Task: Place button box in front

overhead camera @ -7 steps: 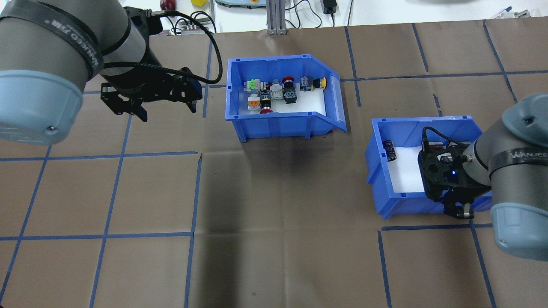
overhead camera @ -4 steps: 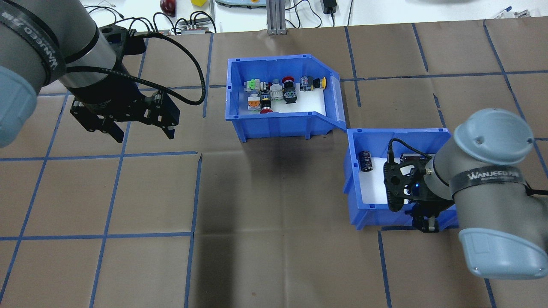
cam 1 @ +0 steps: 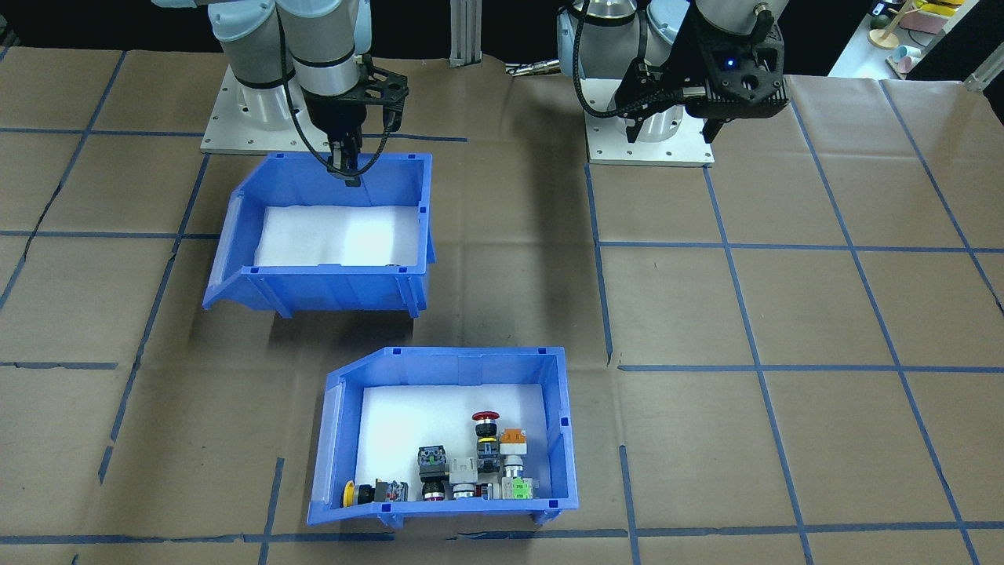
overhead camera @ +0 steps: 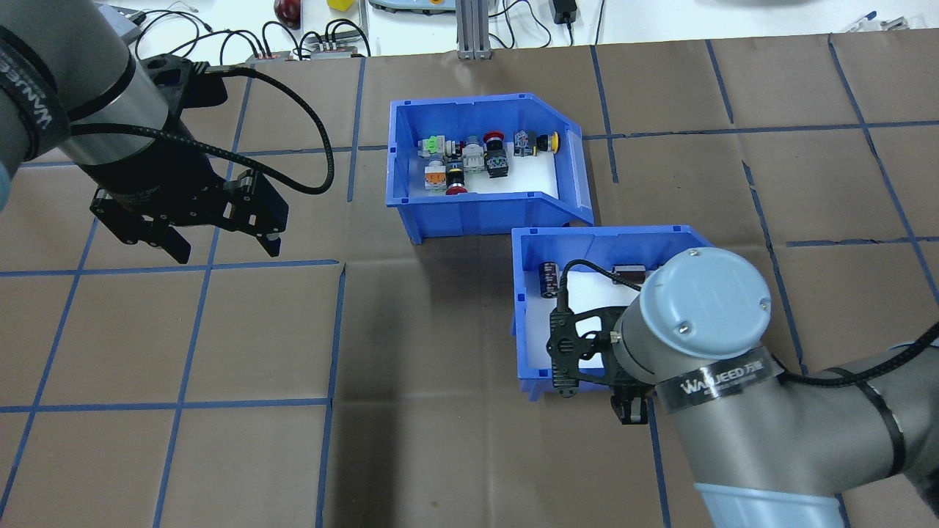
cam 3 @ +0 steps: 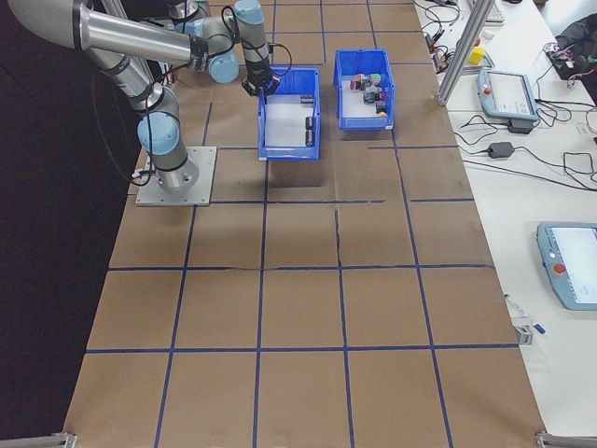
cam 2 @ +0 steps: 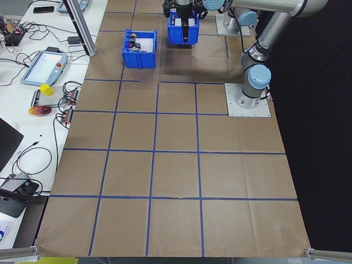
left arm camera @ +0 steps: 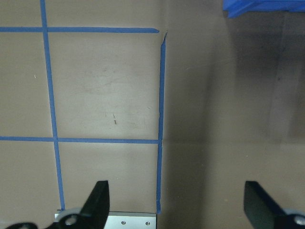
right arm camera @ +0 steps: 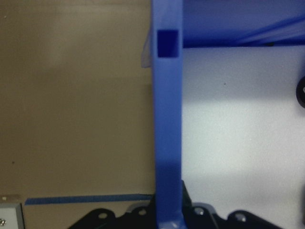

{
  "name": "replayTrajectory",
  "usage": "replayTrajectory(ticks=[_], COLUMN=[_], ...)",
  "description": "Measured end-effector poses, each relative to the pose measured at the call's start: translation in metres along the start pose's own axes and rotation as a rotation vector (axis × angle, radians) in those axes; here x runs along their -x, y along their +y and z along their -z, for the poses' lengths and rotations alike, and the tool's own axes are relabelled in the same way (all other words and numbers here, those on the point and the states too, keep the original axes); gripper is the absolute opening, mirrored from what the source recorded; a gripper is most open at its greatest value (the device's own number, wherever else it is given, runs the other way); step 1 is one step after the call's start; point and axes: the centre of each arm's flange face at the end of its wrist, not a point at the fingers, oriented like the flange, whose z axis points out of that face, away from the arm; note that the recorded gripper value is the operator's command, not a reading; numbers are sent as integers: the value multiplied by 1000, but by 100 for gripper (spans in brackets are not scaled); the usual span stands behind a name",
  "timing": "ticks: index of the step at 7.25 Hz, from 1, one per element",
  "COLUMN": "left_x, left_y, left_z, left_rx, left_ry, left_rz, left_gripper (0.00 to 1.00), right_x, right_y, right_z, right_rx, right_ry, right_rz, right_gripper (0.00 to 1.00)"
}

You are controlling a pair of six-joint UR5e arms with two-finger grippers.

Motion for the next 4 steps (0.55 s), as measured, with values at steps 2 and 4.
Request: replayTrajectory(ticks=[2,4], left_x=[5,7], left_y=[5,8], left_z=[-4,1], left_rx=[20,7], left_ry=[-5,-8], left_rz=[9,13], left_gripper=[100,100], right_x=[12,20], right_y=[-51,-89], right_z=[-12,-26], right_rx=[-12,0], right_ry=[17,-2], right_rz=[9,18], right_gripper=[11,13])
